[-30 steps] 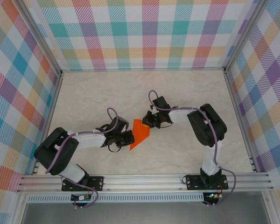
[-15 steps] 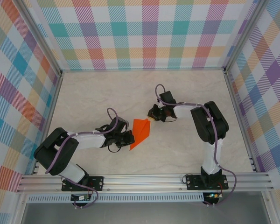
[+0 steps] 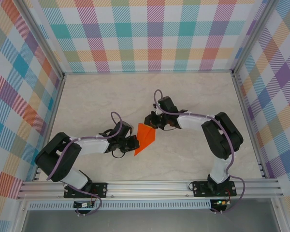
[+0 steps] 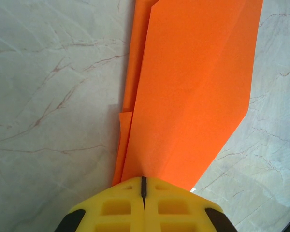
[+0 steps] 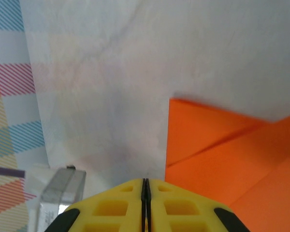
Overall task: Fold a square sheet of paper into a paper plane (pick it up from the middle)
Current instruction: Fourth fold the wing at the center of the table.
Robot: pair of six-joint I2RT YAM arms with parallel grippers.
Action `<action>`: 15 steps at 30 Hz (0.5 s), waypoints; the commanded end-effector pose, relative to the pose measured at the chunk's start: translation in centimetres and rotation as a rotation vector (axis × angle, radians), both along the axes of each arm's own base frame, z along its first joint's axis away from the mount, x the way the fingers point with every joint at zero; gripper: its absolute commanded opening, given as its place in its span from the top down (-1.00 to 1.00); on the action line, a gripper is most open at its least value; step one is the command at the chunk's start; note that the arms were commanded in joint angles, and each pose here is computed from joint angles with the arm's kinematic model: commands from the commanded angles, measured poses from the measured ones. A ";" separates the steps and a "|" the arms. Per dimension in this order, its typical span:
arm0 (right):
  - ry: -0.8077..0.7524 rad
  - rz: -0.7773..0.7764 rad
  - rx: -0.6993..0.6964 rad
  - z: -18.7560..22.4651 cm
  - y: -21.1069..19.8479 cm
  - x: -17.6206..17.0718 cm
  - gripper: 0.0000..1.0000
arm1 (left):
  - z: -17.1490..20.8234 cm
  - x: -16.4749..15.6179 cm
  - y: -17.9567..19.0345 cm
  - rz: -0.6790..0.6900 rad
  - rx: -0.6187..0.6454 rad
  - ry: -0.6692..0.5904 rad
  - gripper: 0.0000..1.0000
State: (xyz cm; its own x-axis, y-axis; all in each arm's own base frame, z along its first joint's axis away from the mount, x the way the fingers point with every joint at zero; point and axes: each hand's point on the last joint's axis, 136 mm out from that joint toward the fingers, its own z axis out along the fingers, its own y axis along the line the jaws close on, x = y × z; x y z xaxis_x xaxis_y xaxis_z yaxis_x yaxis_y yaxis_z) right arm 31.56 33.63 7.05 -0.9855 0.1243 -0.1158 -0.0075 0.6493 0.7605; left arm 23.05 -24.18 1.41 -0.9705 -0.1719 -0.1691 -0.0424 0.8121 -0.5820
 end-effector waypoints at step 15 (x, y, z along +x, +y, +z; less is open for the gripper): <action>0.171 -0.025 -0.155 -8.2 -1.7 -3.7 0.86 | -2.7 -4.4 4.2 0.000 0.192 0.190 0.99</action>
